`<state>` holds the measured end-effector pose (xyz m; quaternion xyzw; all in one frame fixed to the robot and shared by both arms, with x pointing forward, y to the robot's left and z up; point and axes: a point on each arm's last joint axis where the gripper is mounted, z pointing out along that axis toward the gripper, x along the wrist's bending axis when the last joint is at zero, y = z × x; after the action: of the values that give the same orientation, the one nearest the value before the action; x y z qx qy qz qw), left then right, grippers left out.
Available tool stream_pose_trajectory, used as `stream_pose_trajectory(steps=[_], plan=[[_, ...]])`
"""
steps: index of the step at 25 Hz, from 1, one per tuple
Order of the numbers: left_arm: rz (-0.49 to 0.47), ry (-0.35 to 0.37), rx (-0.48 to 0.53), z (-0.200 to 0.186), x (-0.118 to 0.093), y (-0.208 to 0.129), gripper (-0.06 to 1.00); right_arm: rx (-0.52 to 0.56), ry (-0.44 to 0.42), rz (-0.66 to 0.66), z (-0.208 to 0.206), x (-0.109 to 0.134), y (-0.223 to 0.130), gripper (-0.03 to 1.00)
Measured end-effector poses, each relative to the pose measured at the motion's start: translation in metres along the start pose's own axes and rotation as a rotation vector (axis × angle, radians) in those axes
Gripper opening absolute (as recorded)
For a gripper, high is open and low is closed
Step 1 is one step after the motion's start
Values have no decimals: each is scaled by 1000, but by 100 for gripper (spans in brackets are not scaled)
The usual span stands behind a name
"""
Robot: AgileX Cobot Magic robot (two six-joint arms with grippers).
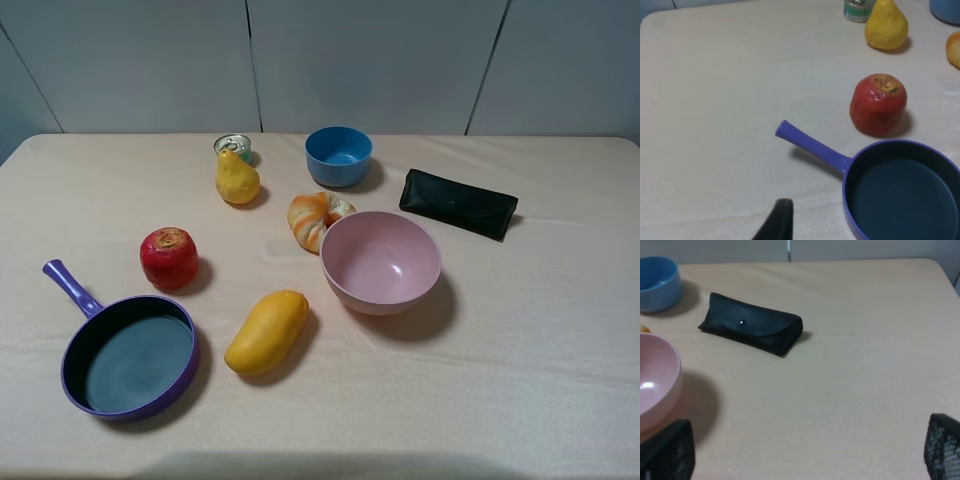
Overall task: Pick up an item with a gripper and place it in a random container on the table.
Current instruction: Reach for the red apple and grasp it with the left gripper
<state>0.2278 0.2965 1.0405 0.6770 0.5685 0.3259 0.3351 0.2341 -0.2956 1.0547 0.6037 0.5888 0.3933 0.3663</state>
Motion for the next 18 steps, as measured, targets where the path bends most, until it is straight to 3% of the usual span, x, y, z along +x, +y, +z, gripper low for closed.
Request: stream_pose_trajectory(steps=[18], plan=[[0,0,0,0,0,0,96,0,0,0,0,0,0,69]])
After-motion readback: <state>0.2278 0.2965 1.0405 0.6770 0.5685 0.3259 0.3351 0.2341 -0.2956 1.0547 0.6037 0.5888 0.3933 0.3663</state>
